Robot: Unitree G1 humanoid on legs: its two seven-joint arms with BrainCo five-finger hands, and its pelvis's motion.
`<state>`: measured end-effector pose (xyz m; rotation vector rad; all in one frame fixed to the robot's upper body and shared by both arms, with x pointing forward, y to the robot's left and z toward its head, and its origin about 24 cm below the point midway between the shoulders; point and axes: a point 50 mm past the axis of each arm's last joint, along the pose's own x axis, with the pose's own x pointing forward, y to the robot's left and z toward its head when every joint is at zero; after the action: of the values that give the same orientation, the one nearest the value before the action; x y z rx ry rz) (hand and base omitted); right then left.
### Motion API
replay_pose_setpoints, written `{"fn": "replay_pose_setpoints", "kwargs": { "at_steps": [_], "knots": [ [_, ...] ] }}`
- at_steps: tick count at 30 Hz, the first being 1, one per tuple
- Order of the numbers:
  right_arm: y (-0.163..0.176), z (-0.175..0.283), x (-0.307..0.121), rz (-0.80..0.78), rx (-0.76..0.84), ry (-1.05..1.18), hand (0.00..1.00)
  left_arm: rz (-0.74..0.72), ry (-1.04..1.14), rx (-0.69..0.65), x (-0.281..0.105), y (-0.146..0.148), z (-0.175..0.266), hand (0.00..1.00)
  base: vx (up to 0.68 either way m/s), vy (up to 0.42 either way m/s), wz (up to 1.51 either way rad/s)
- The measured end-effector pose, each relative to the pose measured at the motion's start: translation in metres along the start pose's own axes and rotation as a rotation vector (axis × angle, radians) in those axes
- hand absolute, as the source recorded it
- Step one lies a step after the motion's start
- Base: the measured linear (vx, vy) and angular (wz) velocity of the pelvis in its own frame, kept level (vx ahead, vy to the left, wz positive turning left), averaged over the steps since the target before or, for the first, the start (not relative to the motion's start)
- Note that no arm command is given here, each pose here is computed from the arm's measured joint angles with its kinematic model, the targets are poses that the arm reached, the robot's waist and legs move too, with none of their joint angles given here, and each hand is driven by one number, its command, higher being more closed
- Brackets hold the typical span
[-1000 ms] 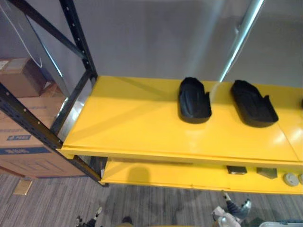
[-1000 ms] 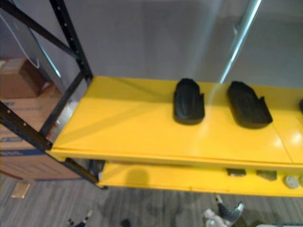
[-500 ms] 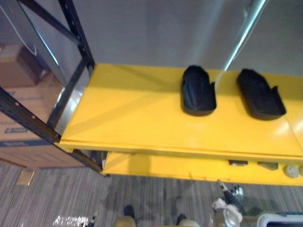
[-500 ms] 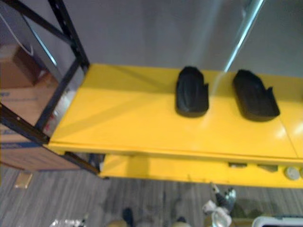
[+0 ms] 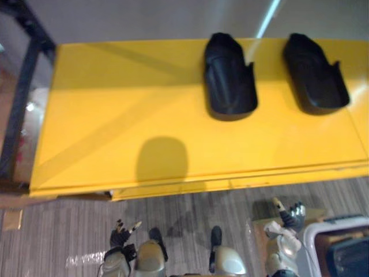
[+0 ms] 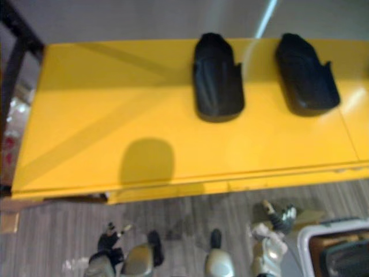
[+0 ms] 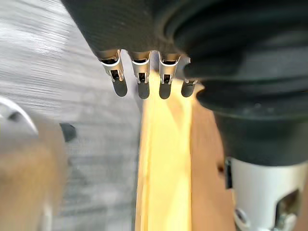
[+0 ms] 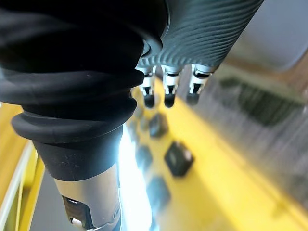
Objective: Walk over and take plastic housings, then place them on the shelf
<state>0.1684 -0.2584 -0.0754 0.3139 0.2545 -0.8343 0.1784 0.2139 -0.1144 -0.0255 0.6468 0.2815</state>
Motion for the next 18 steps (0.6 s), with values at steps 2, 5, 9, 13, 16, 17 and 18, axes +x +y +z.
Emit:
{"fn": "replay_pose_setpoints", "kwargs": {
  "at_steps": [2, 5, 9, 13, 16, 17, 18],
  "knots": [
    [-0.008, -0.005, -0.004, -0.011, -0.004, 0.021, 0.0, -0.033, -0.038, 0.021, 0.007, -0.008, 0.015, 0.0, -0.05, 0.064, -0.5],
    [-0.018, -0.013, -0.011, -0.018, -0.022, 0.051, 0.0, -0.084, -0.081, 0.054, 0.012, -0.021, 0.031, 0.0, -0.05, 0.025, -0.22],
    [-0.019, -0.014, -0.015, 0.013, -0.021, 0.042, 0.0, -0.136, -0.06, 0.135, 0.012, -0.032, 0.03, 0.0, -0.05, -0.02, -0.09],
    [-0.017, -0.013, -0.016, 0.024, -0.018, 0.021, 0.0, -0.192, -0.02, 0.187, 0.009, -0.047, 0.022, 0.0, -0.08, -0.034, -0.16],
    [-0.017, -0.013, -0.017, 0.018, -0.032, 0.008, 0.0, -0.225, -0.005, 0.236, 0.007, -0.053, 0.018, 0.0, -0.11, -0.036, -0.14],
    [-0.019, -0.014, -0.018, 0.01, -0.043, 0.008, 0.0, -0.238, 0.001, 0.252, 0.006, -0.055, 0.016, 0.0, -0.12, -0.031, -0.06],
    [-0.023, -0.015, -0.02, -0.007, -0.054, 0.013, 0.0, -0.265, 0.014, 0.301, 0.004, -0.057, 0.011, 0.0, -0.05, -0.01, -0.04]
  ]
}}
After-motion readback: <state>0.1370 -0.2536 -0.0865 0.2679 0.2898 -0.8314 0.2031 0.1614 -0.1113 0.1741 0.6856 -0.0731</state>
